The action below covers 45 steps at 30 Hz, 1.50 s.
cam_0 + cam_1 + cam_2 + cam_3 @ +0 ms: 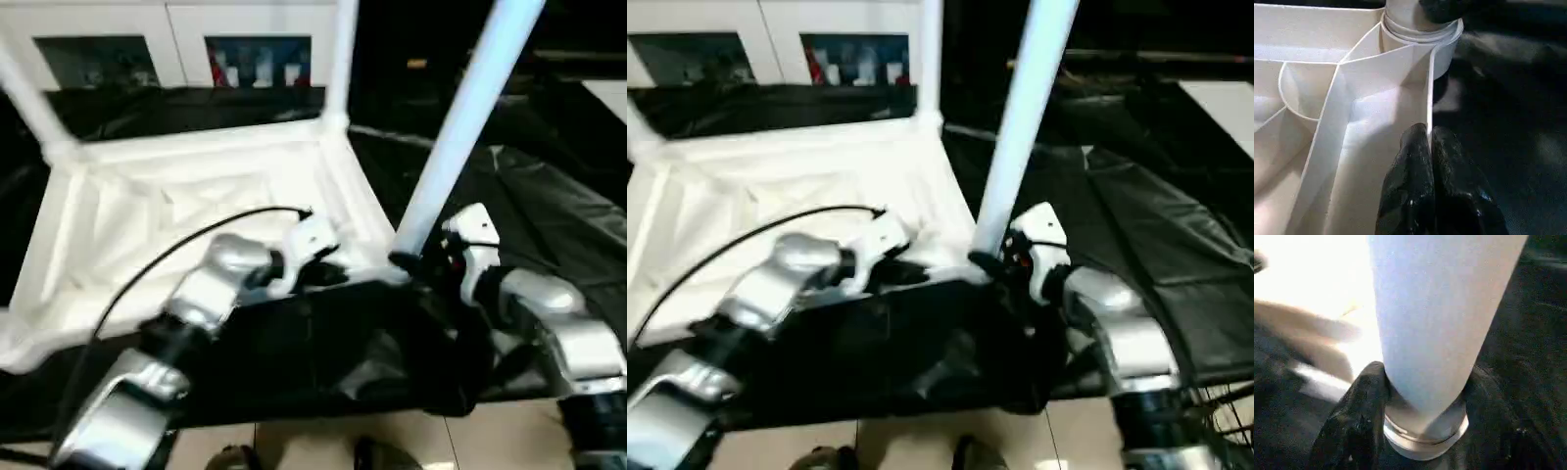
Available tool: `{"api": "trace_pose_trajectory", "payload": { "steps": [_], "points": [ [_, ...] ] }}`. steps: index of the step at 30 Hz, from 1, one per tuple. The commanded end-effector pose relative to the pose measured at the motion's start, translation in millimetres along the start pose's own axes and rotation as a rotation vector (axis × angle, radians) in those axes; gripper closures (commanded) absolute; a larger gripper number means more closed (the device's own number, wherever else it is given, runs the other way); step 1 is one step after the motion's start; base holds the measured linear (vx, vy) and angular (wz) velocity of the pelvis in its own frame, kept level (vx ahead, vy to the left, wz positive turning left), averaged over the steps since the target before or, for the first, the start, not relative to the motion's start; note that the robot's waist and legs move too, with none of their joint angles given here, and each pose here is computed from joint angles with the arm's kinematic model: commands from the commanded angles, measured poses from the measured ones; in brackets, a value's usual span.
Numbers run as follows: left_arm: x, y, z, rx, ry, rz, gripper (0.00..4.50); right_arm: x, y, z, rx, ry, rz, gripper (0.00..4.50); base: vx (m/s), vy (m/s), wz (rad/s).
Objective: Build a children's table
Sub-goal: Rotate leg to tighten
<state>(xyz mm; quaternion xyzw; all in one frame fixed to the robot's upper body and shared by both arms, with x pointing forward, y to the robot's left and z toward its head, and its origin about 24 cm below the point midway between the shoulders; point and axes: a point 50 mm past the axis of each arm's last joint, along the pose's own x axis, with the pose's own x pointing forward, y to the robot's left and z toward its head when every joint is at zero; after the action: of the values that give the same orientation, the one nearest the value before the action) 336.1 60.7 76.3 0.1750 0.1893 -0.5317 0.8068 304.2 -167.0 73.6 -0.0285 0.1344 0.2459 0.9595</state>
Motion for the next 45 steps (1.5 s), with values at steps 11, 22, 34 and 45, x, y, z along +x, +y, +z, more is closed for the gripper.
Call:
{"api": "trace_pose_trajectory", "payload": {
  "steps": [11, 22, 34, 45],
  "points": [
    [27, 3.4, 8.4, 0.021, 0.037, 0.135, 4.5, 43.1, 35.9, -33.7, 0.274, 0.144, -0.273, 2.55, 0.0, 0.0, 0.0],
    [3, 6.0, -12.9, 0.079, 0.101, 0.009, 4.5, 9.9, 3.7, 11.4, 0.105, -0.017, -0.072, 1.08, 0.0, 0.0, 0.0],
    [-31, -12.8, -26.1, 0.121, 0.052, -0.316, 4.5, -41.4, -12.5, 22.7, -0.209, 0.09, 0.381, 0.66, 0.041, -0.017, 0.02],
    [-42, -20.7, -27.5, 0.15, 0.038, -0.42, 4.5, -37.9, -1.0, 18.2, -0.244, 0.1, 0.548, 0.81, 0.0, 0.0, 0.0]
  ]
}}
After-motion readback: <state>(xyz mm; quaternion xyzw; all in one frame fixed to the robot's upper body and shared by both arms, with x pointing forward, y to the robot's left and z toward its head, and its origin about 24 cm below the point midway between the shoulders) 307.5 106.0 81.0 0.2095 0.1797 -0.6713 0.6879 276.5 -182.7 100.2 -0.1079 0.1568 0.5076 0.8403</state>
